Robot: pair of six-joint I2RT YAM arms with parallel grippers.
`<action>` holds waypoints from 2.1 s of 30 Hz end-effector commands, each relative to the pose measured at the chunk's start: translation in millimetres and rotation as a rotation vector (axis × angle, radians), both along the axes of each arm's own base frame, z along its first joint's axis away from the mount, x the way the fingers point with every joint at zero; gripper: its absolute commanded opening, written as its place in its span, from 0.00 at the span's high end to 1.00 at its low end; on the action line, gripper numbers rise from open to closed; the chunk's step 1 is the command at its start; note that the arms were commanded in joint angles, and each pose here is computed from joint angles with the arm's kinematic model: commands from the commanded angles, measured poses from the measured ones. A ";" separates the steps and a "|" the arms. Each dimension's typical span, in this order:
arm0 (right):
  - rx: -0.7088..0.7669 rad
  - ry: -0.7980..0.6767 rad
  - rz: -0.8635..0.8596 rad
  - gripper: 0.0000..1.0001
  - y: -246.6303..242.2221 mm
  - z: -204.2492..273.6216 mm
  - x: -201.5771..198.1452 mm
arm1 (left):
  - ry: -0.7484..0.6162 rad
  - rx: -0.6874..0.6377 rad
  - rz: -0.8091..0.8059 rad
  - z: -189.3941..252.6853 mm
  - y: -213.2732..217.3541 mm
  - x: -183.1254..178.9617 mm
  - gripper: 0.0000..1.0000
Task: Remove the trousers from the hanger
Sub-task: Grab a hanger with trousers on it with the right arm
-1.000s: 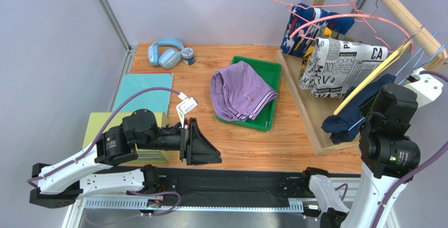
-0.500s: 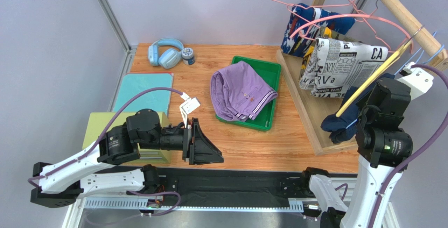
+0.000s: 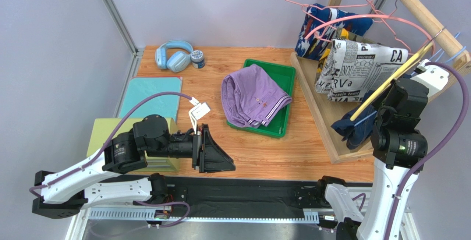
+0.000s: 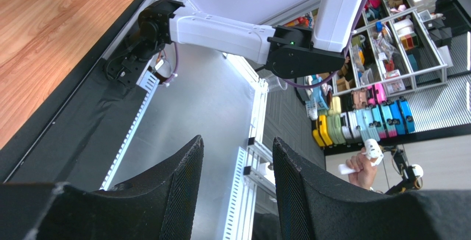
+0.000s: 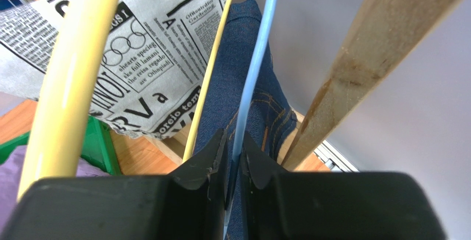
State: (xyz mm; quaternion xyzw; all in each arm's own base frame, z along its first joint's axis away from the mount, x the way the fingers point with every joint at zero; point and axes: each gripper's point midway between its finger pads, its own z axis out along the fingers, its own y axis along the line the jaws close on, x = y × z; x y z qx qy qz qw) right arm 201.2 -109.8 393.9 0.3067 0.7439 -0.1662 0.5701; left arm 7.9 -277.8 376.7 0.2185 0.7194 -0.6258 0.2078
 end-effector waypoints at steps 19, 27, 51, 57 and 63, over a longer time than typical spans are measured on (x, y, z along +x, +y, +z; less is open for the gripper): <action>0.115 -0.359 0.169 1.00 49.7 107.9 -42.6 | -0.012 -0.017 -0.003 3.9 -1.2 -0.3 0.44; 0.189 -0.268 0.293 1.00 79.6 78.8 -62.0 | -0.010 -0.015 -0.001 0.9 0.8 -0.8 0.44; 0.305 -0.324 0.626 1.00 173.6 111.4 -144.4 | -0.023 -0.060 -0.080 7.3 11.3 -17.2 0.44; 0.339 -0.342 0.855 1.00 216.1 122.2 -149.9 | -0.034 -0.090 -0.072 15.5 18.7 -18.4 0.44; 0.402 -0.325 1.084 1.00 238.7 133.8 -144.1 | -0.085 -0.183 -0.089 42.0 20.3 -21.3 0.44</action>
